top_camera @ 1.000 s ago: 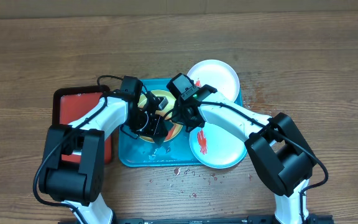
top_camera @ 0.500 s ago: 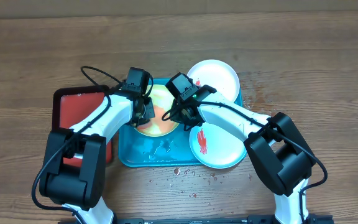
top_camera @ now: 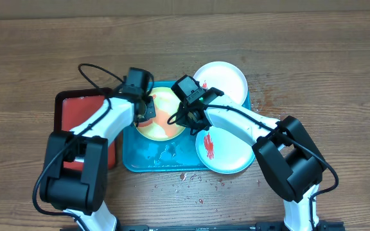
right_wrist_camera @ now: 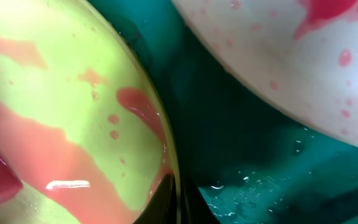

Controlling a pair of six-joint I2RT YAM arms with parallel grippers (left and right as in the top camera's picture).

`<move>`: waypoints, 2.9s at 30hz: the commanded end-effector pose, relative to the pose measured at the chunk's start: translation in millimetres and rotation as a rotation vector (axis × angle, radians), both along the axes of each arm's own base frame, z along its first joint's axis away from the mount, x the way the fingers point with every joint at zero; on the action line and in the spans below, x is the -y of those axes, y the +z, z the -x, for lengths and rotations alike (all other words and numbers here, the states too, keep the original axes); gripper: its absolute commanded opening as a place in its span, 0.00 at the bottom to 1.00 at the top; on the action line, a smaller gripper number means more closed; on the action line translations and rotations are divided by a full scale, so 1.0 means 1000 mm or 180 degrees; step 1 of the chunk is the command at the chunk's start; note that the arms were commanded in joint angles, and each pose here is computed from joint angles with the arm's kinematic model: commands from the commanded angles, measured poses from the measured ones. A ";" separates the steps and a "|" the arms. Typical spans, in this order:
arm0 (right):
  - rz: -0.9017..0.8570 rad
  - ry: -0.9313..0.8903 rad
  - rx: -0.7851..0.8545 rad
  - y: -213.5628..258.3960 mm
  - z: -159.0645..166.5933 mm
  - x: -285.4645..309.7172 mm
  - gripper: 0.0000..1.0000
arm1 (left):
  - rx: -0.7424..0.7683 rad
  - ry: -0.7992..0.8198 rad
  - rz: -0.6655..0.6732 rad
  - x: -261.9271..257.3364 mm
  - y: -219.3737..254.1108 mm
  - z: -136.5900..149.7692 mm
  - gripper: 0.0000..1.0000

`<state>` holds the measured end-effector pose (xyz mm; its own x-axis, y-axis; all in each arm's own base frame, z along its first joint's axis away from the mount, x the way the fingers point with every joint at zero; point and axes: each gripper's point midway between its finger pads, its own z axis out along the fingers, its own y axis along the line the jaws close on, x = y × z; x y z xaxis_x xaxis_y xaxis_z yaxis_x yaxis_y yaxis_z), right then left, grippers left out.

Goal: Clean dirty plates on tray and stack at the side
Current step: 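Scrub the yellow plate again with the sponge in left gripper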

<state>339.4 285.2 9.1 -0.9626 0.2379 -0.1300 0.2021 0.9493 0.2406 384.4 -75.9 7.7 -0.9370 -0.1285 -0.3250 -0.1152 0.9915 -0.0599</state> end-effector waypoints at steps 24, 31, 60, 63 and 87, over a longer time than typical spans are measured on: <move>0.0138 0.0003 -0.0043 -0.008 0.003 0.010 0.03 | -0.0828 -0.0784 0.0635 0.040 -0.022 0.063 0.04; 0.0113 0.0009 -0.0048 -0.008 0.003 0.008 0.04 | -0.0873 -0.2057 0.2245 0.114 0.024 0.108 0.04; 0.0090 0.0030 -0.0065 -0.008 0.004 0.007 0.04 | -0.1257 0.0118 -0.0167 -0.014 -0.028 0.093 0.04; 0.0089 0.0029 -0.0065 -0.008 0.004 0.007 0.04 | -0.1489 -0.0579 0.0357 0.017 -0.025 0.111 0.04; 0.0045 0.0179 -0.0090 -0.008 0.007 0.003 0.04 | -0.0284 0.0029 0.0124 -0.027 0.086 -0.028 0.04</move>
<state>335.7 288.2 9.5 -0.9736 0.1966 -0.1160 0.1630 0.9546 0.2495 374.6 -79.6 42.9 -0.9912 -0.0364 -0.1273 -0.0172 0.9887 -0.1488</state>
